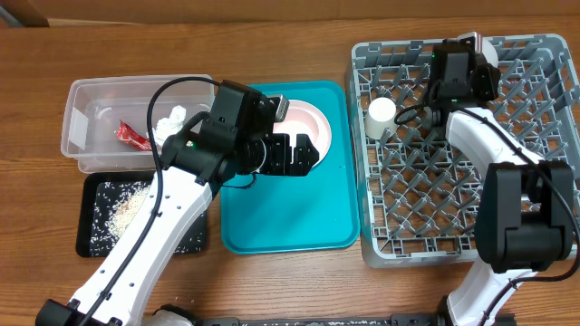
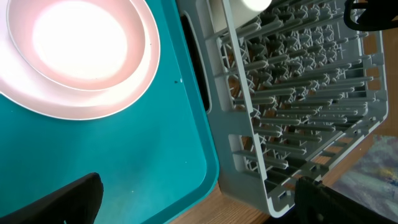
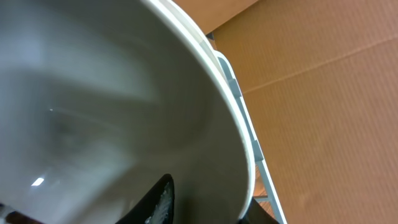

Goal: Sort waste into correct bins and load items into the dishwasher
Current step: 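Carry the bowl with the right gripper over the rack and lower it, then release the bowl in the rack and withdraw the right gripper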

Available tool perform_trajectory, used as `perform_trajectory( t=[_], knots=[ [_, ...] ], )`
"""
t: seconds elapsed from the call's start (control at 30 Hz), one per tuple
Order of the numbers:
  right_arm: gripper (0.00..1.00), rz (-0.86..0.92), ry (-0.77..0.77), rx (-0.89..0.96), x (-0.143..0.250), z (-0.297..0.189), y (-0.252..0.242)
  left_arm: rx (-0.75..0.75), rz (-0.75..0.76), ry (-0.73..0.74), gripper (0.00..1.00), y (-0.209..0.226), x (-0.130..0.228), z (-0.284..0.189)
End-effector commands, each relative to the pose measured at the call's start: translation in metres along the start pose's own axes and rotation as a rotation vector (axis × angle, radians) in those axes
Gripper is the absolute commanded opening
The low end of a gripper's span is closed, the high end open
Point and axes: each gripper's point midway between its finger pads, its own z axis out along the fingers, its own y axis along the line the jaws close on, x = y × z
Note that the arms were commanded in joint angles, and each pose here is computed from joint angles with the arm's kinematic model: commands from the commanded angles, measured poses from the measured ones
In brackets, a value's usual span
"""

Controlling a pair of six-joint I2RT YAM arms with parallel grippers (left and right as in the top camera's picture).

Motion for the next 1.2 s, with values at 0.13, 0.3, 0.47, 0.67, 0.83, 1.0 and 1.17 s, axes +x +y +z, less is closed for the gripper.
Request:
perform_trajectory(
  t=[0.13, 0.3, 0.47, 0.67, 0.83, 1.0, 1.17],
  knots=[
    [0.29, 0.032, -0.089, -0.021, -0.027, -0.037, -0.009, 0.009, 0.030, -0.018, 1.00, -0.007, -0.004, -0.005],
    [0.30, -0.003, -0.104, -0.051, -0.031, -0.056, -0.005, 0.009, 0.030, -0.018, 1.00, -0.007, -0.004, -0.005],
    [0.30, -0.020, -0.075, -0.084, -0.022, -0.065, 0.007, 0.009, 0.030, -0.018, 1.00, -0.007, -0.004, -0.005],
    [0.31, -0.053, -0.072, -0.111, -0.019, -0.077, 0.016, 0.009, 0.030, -0.018, 1.00, -0.007, -0.004, -0.005],
    [0.34, -0.055, -0.118, -0.133, -0.030, -0.101, 0.015, 0.009, 0.030, -0.018, 1.00, -0.007, -0.004, -0.005],
    [0.35, -0.052, -0.156, -0.151, -0.038, -0.122, 0.010, 0.009, 0.030, -0.018, 1.00, -0.007, -0.004, -0.005],
    [0.36, -0.013, -0.183, -0.181, -0.044, -0.132, 0.004, 0.009, 0.031, -0.018, 1.00, -0.007, -0.004, -0.005]
  ],
)
